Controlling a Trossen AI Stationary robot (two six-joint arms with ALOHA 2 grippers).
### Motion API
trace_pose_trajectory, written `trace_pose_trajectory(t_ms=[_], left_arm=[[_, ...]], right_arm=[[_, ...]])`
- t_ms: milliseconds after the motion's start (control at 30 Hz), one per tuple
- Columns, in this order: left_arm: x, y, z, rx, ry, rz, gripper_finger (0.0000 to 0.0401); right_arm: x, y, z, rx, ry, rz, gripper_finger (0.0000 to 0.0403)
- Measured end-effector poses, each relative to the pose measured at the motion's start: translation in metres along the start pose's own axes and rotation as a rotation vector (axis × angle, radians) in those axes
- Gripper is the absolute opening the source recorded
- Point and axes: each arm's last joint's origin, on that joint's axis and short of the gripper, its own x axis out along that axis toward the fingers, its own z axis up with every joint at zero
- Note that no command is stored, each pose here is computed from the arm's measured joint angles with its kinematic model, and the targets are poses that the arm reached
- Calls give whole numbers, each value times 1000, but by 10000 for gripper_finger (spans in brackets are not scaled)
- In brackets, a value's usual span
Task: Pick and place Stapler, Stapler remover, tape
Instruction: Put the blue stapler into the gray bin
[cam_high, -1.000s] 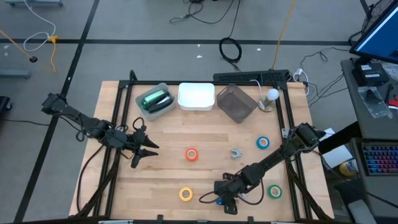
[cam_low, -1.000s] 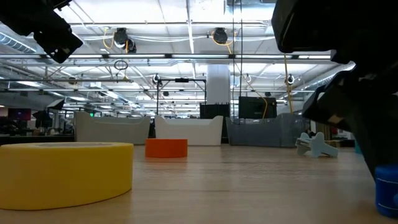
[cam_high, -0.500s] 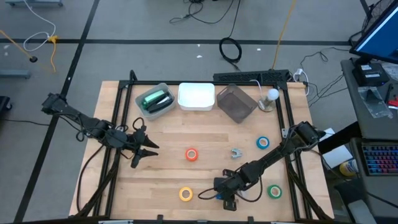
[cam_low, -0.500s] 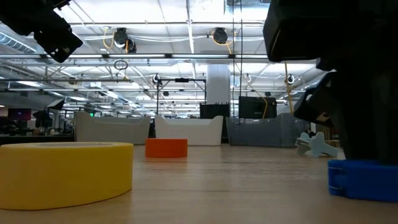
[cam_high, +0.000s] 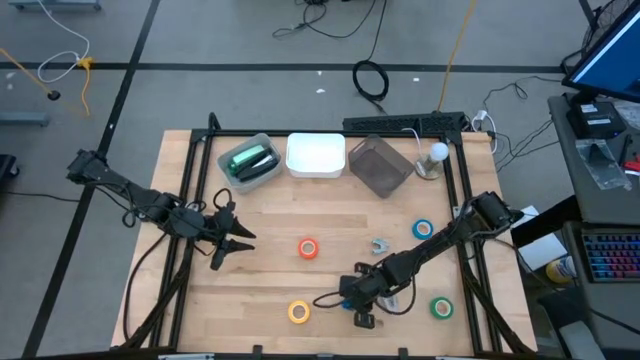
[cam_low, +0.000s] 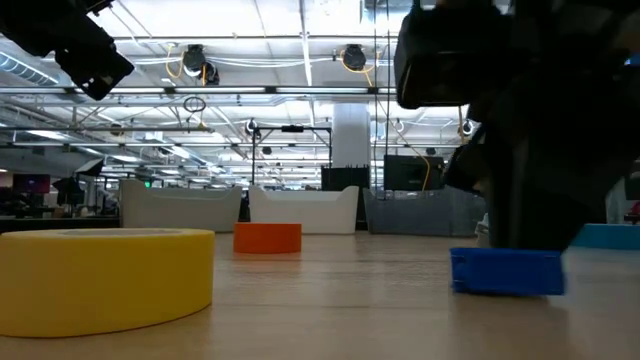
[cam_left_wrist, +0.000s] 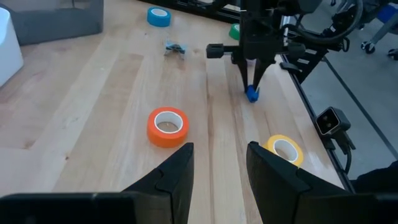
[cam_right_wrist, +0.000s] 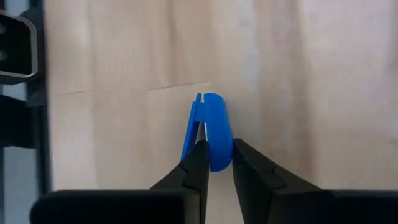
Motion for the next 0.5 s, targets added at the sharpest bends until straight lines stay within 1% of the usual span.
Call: trace_pose_trajectory(t_ms=[200,367,500], left_arm=[[0,0,5,-36,-63,35,147],[-1,-3,11,-61,-129,15,147],[-1,-4,15,-73,-171,-3,147]], right_arm=[[-14,-13,9,15,-39,-60,49],[-40,-22,25,16,-141,-84,49],[-63,-31,39,45,-249,-95,49]])
